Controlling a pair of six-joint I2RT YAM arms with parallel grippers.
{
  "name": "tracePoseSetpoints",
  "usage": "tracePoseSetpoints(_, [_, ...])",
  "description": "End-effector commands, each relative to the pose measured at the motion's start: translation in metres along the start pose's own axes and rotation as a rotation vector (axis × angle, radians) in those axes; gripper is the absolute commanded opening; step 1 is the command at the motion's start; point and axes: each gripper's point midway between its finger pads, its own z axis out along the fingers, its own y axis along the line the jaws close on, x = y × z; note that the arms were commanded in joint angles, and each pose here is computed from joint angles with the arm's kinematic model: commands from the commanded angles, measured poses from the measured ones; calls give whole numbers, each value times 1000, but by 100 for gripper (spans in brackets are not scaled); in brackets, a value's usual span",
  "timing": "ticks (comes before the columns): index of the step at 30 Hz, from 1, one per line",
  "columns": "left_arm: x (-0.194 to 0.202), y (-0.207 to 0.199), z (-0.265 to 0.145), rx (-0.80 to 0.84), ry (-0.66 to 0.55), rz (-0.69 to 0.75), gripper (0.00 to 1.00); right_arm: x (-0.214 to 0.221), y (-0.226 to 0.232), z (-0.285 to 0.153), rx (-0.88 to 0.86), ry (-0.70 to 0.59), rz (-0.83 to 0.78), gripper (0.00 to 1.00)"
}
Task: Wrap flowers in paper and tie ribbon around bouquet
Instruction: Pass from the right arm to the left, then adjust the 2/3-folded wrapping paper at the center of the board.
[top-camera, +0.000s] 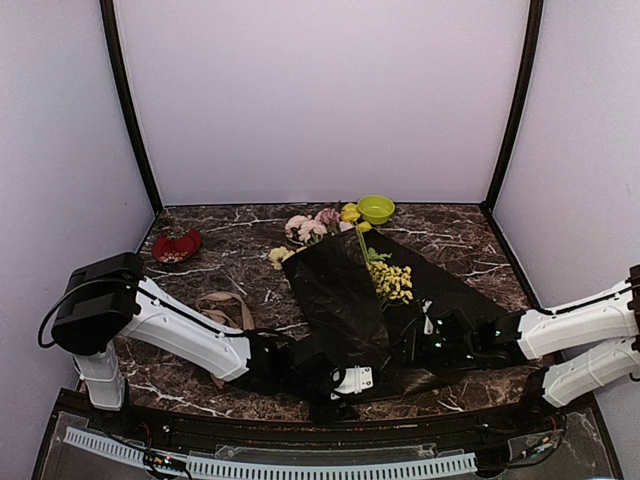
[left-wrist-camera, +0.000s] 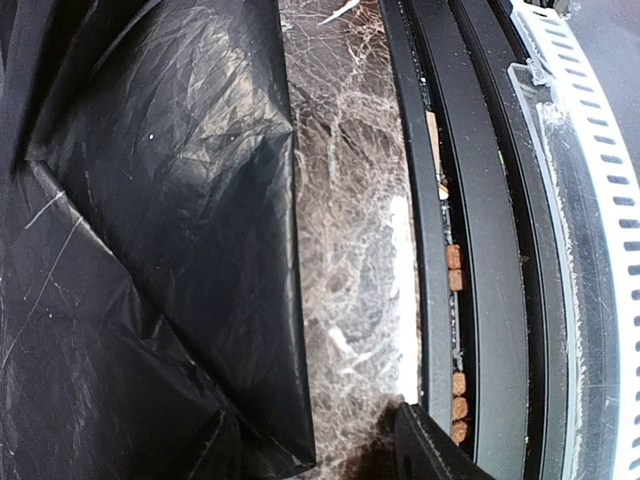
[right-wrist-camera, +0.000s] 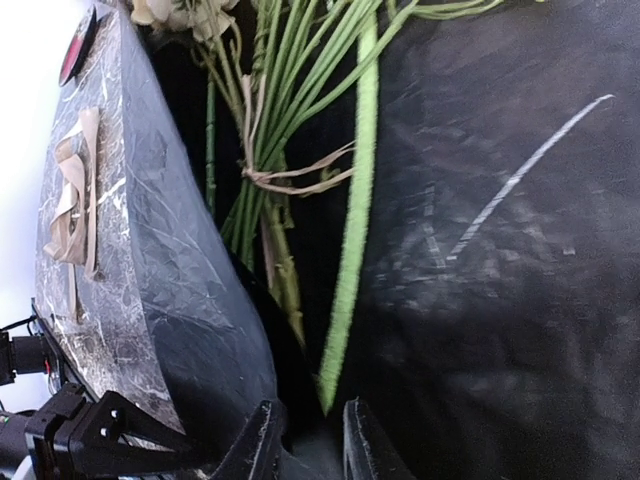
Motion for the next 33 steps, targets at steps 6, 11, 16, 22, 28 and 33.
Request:
tracePoseSetpoints(6, [39, -12, 6, 80, 127, -49, 53, -16, 5, -30, -28, -16, -118, 32])
tracePoseSetpoints(11, [39, -12, 6, 85, 128, -53, 53, -18, 23, -30, -71, 23, -223, 40])
tracePoseSetpoints(16, [39, -12, 6, 86, 132, -58, 53, -20, 28, -17, -48, 60, -270, 45])
tracePoseSetpoints(22, [41, -13, 7, 92, 139, -60, 53, -16, 31, 2, -48, 112, -289, 46])
tracePoseSetpoints(28, [44, -15, 7, 103, 148, -68, 53, -15, 21, 7, -18, 114, -261, 15])
tracePoseSetpoints(33, [45, -16, 6, 105, 151, -70, 53, -14, 1, 7, -22, 117, -174, 2])
